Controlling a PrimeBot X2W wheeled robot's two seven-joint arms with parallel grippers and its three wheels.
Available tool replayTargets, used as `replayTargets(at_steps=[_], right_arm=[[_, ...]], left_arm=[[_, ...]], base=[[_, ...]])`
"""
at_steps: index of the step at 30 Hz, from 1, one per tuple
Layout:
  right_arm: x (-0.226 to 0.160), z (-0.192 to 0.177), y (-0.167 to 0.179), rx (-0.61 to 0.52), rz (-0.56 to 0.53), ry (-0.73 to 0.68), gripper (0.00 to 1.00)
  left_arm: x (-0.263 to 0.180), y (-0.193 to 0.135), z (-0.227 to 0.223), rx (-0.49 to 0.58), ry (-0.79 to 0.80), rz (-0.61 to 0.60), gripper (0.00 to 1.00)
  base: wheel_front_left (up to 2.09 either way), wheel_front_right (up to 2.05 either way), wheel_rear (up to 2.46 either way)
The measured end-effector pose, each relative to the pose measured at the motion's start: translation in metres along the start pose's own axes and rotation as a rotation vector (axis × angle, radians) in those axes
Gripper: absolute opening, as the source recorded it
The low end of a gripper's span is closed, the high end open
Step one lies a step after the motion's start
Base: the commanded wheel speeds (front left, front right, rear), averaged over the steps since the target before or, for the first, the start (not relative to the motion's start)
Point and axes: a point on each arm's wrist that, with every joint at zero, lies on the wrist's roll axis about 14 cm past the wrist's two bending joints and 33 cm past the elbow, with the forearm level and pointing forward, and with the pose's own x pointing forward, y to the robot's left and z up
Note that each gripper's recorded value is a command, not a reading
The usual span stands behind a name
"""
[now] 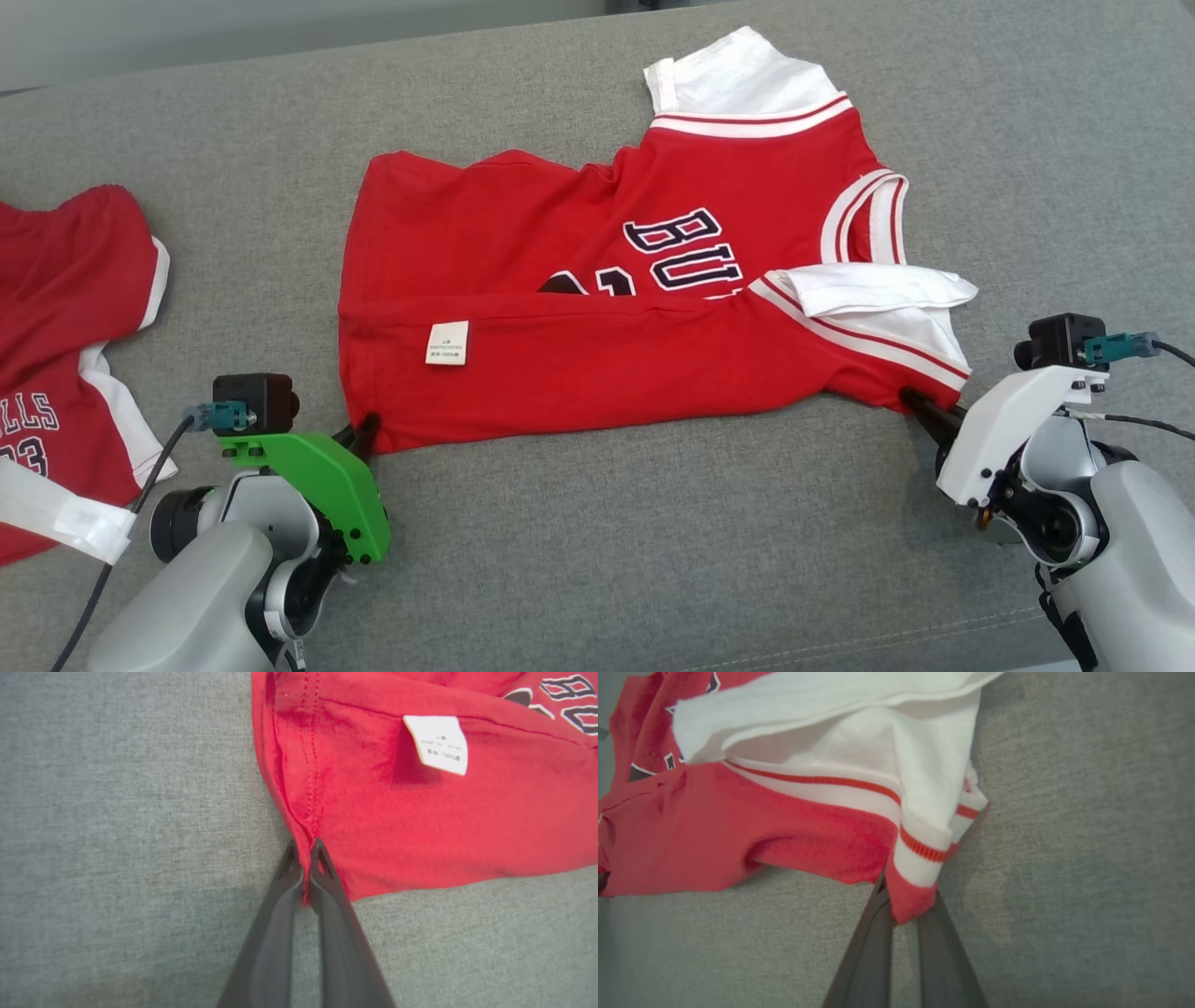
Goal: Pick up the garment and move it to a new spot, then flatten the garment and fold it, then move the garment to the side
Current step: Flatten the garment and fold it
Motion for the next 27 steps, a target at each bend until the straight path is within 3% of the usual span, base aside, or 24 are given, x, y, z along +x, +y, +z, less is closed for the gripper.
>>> replayTargets(at_steps=[16, 27], right_arm=[[-0.019, 0.009, -0.001, -0.013, 0.004, -0.038, 0.0], [-0.062, -0.005, -0.006, -0.009, 0.008, -0.03, 0.0]], left_arm=[[-0.022, 0.002, 0.004, 0.004, -0.039, 0.007, 0.0], [-0.069, -0.003, -0.021, -0.003, -0.025, 0.018, 0.0]], base=[[0.0, 0.0, 0.0], [0.0, 0.0, 0.0]])
